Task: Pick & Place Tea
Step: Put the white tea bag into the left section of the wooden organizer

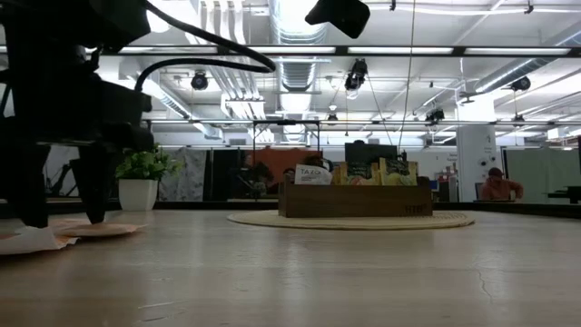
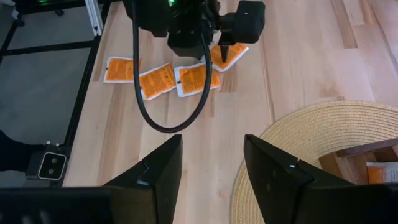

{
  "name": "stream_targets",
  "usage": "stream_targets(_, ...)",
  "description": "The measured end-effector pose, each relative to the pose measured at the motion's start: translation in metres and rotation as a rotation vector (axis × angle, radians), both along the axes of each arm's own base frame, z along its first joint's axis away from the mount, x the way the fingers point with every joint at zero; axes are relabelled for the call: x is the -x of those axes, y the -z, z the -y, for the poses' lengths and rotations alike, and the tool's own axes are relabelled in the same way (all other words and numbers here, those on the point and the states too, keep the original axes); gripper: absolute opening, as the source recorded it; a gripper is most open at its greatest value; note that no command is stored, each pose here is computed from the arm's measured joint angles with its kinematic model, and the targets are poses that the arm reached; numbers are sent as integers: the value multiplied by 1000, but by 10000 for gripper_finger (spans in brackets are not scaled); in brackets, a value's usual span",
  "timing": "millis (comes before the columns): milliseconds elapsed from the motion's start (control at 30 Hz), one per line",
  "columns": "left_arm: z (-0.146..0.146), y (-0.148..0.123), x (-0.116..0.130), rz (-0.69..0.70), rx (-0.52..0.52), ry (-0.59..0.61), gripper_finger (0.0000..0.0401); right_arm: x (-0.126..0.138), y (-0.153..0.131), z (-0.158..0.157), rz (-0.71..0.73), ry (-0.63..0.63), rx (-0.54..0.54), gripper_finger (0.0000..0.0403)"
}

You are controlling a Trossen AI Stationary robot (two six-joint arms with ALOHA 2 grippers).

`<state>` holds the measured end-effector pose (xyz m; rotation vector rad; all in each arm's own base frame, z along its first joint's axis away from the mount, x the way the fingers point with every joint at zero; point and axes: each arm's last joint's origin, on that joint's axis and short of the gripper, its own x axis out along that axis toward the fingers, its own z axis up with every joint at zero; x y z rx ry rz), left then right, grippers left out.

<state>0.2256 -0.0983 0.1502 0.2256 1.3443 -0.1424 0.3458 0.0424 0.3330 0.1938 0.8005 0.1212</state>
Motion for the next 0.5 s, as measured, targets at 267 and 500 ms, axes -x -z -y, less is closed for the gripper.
stream_targets(267, -3, 1, 0, -31, 52, 16, 154, 0, 0, 1, 2, 17, 17, 169)
stream_targets(500, -2, -2, -2, -32, 67, 15, 50, 0, 0, 1, 3, 18, 19, 169)
